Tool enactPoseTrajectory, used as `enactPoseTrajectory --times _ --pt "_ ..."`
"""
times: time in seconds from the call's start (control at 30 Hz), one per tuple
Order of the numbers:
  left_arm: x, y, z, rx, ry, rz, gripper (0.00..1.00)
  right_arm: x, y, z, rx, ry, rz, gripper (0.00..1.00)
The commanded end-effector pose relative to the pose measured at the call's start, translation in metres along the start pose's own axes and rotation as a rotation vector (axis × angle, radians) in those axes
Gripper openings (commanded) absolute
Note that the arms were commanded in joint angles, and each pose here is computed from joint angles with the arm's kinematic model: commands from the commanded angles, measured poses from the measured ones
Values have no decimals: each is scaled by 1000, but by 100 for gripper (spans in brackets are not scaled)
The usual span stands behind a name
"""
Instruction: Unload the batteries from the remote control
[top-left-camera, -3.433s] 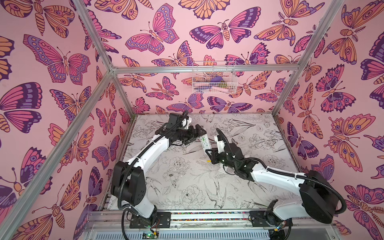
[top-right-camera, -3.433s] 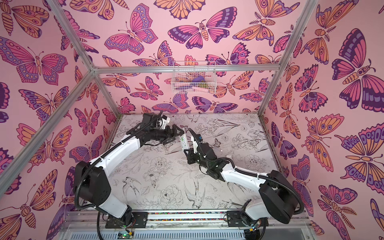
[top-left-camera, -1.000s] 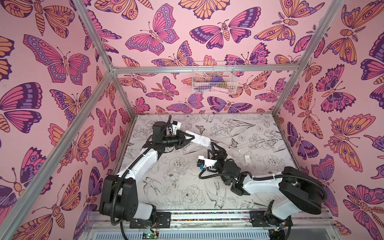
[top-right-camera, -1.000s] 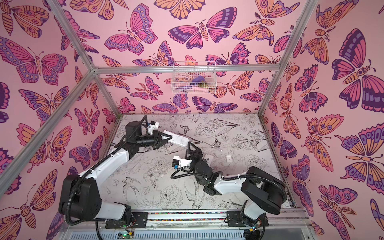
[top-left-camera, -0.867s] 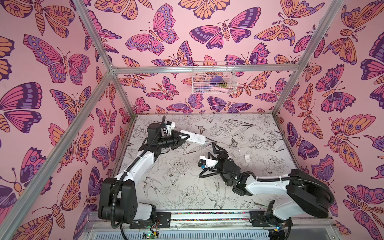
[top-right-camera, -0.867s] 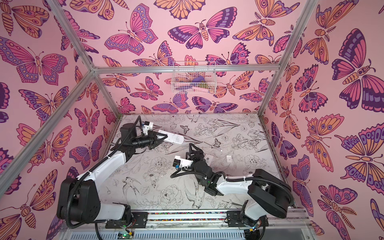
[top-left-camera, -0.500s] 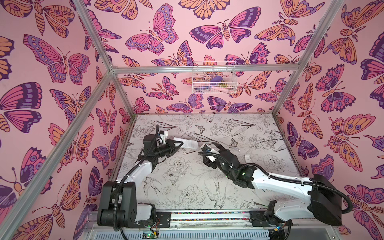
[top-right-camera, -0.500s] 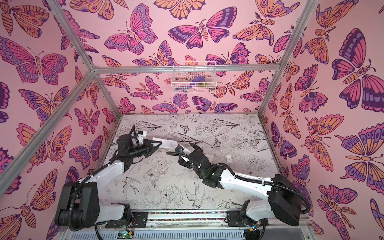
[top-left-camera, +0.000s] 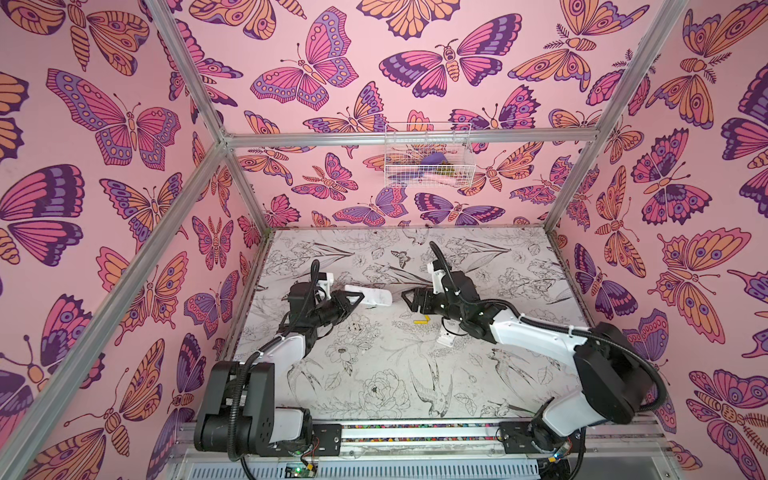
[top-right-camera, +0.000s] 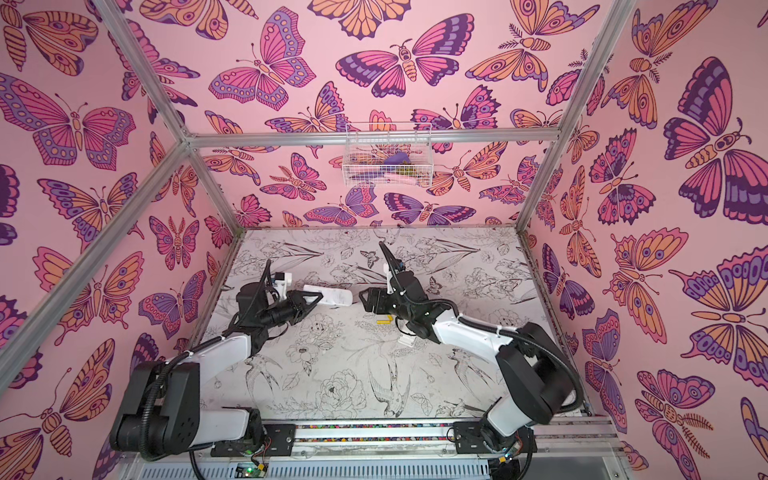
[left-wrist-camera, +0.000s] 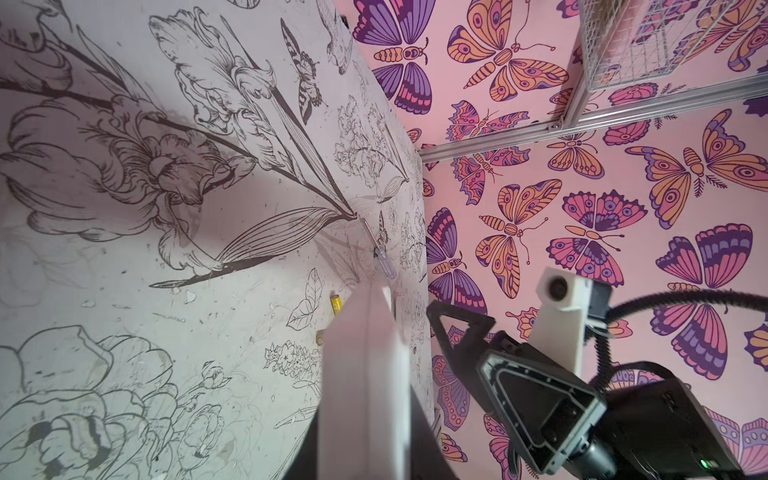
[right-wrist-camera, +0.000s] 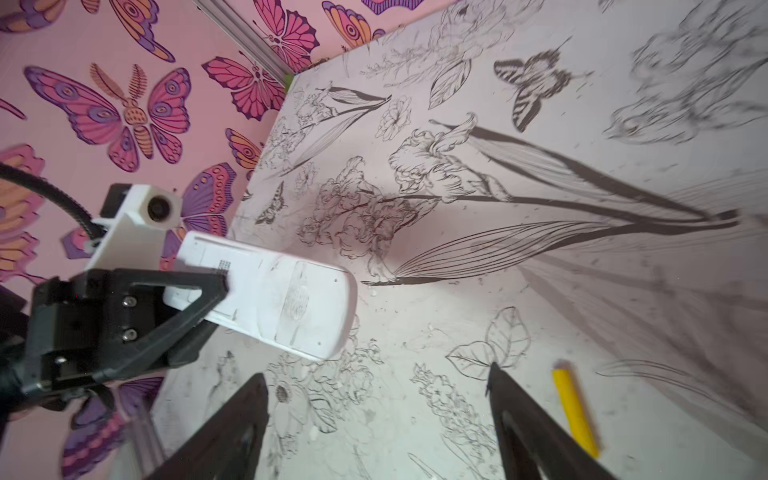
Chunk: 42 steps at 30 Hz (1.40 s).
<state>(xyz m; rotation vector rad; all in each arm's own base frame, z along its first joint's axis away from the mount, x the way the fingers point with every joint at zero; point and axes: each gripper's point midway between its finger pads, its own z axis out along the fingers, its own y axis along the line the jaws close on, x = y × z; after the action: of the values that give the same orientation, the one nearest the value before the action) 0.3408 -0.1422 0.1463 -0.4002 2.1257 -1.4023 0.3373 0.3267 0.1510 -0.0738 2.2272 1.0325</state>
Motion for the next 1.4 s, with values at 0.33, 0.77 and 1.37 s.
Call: enactPoseTrajectory --times 0.33,0.77,1.37 --pt "-9 -23 0 68 -18 52 0 1 46 42 -331 108 268 76" --pt "-7 -23 3 72 -3 49 0 6 30 58 -296 140 291 66" --pt "-4 -22 6 69 6 54 0 14 32 66 -321 182 302 53"
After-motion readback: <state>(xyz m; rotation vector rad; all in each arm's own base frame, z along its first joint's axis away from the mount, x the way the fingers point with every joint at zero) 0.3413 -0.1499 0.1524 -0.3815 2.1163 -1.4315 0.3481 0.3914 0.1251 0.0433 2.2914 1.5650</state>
